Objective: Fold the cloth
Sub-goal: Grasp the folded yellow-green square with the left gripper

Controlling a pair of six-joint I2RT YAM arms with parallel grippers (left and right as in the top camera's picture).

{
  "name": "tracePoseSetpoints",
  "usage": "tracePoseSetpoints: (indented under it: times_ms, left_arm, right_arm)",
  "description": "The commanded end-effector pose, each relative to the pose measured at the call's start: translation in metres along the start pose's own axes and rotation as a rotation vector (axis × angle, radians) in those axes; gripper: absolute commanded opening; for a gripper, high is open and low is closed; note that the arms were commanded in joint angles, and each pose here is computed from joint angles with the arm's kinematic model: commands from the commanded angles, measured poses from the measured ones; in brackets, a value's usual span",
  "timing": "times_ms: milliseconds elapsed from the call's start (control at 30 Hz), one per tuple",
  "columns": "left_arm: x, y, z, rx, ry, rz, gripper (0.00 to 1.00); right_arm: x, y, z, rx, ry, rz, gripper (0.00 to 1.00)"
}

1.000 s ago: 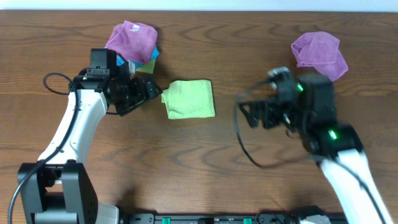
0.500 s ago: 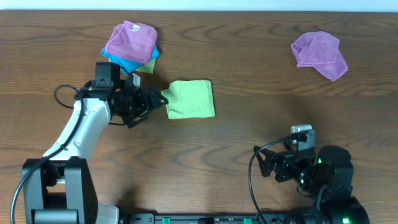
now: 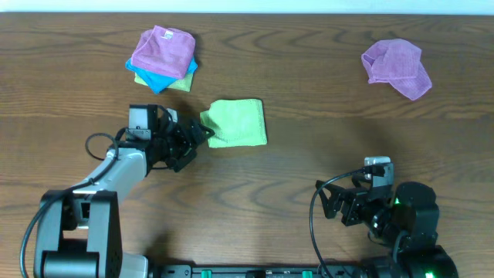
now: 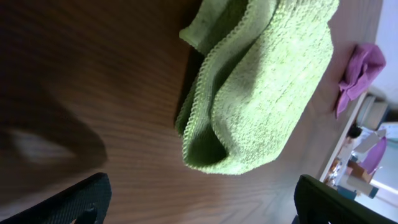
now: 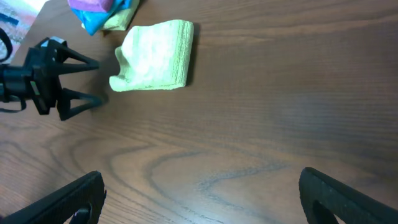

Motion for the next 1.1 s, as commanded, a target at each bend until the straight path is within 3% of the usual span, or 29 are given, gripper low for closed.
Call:
tracePoseSetpoints:
  times_ms: [0, 267, 700, 767, 967, 1000, 1067]
  left_arm:
    - [0.004, -0.004, 0.004, -0.045, 0.054, -0.023, 0.95]
    - [0.006, -0.016, 0.0, -0.097, 0.031, -0.059, 0.95]
    - [0.004, -0.056, 0.005, -0.04, 0.095, -0.032, 0.95]
    - [0.003, -0.062, 0.005, -0.03, 0.083, -0.034, 1.0]
    - [0.008, -0.079, 0.012, -0.033, 0.067, -0.015, 0.67]
    - [0.008, -0.081, 0.014, -0.033, 0.067, -0.015, 0.45]
    - [0.007, -0.083, 0.015, -0.029, 0.06, -0.017, 0.21]
  right_arm:
    - [0.001, 0.0, -0.002, 0.01, -0.017, -0.005, 0.99]
    - [0.001, 0.0, -0.002, 0.011, -0.017, -0.005, 0.99]
    - [0.001, 0.0, -0.002, 0.011, -0.017, -0.005, 0.99]
    - [0.001, 0.0, -0.002, 0.01, -0.017, -0.005, 0.99]
    - [0.001, 0.0, -0.002, 0.01, -0.017, -0.005, 0.99]
    - [0.001, 0.0, -0.002, 0.01, -0.017, -0.005, 0.99]
    - [0.001, 0.0, -0.002, 0.011, -0.017, -0.005, 0.99]
Point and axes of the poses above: each gripper's point midway between its finger pads, its own y axis back along the fingers, its own z axis along the line the jaws close on, x = y × z, the point moved 5 cm from there along y, back along the fingers, and after that the axes turned 8 degrees about -y, right-handed, at the moved point
